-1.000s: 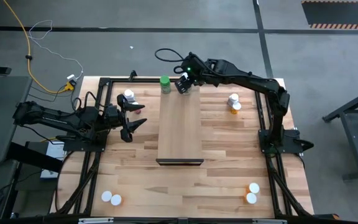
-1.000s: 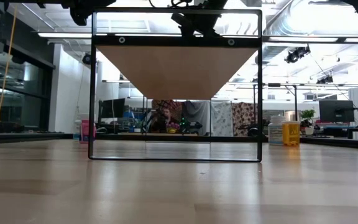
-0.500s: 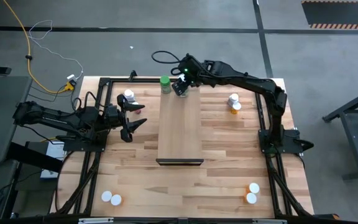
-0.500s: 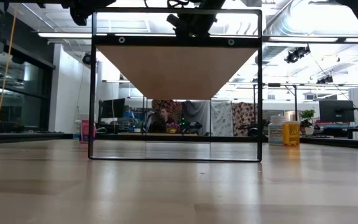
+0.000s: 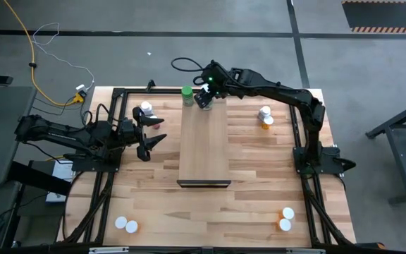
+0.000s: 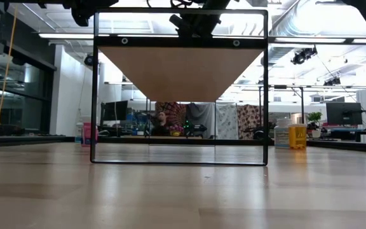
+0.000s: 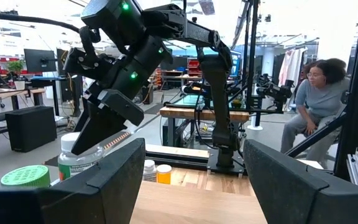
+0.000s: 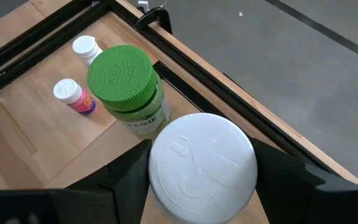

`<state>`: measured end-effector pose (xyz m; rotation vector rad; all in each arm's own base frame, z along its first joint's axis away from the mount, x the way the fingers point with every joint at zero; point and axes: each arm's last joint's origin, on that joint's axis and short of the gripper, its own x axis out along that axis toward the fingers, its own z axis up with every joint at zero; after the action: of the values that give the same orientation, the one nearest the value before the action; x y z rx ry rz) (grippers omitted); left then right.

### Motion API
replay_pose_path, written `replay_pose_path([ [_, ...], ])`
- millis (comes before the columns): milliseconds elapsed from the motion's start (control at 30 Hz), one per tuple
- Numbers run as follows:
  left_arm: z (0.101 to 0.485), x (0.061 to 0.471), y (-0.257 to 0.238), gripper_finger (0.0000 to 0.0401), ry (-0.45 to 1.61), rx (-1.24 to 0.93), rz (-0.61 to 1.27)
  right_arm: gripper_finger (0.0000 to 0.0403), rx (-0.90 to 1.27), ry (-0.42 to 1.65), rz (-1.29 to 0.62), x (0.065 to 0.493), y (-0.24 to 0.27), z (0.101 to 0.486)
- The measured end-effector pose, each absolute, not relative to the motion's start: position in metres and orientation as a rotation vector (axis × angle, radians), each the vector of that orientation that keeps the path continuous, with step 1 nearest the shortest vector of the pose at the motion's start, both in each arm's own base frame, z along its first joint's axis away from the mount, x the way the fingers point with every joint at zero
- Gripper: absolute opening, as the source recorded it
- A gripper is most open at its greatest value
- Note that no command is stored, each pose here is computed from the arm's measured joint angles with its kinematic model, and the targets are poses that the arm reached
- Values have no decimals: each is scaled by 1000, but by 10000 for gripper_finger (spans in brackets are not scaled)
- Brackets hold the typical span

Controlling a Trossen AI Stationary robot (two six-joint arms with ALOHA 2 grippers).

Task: Pick and place medicine bottles onto shelf by color
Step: Put the pill bottle on the shelf, then put the orange pill bottle on the shelf

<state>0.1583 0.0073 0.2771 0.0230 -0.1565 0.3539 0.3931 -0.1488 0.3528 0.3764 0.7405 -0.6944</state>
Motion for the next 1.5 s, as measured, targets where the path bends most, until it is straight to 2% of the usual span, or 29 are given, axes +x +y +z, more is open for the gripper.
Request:
replay_pose_path([
  [667, 277, 158, 7, 262, -156, 23, 354, 245, 337, 756, -676, 393, -149, 353],
  [800, 277, 158, 7, 262, -156, 23, 354, 275, 325, 759, -692, 392, -150, 352],
  [1033, 277, 158, 7, 262, -156, 23, 354, 363, 268, 767, -704, 392, -150, 355],
  [1133, 277, 158, 7, 262, -156, 23, 354, 389, 261, 758, -682, 390, -149, 364],
  [1367, 277, 158, 7, 262, -156, 23, 355, 398, 166, 821, -730, 370, -133, 396],
  [1500, 277, 158, 7, 262, -154, 23, 362, 398, 105, 898, -837, 345, -113, 404],
])
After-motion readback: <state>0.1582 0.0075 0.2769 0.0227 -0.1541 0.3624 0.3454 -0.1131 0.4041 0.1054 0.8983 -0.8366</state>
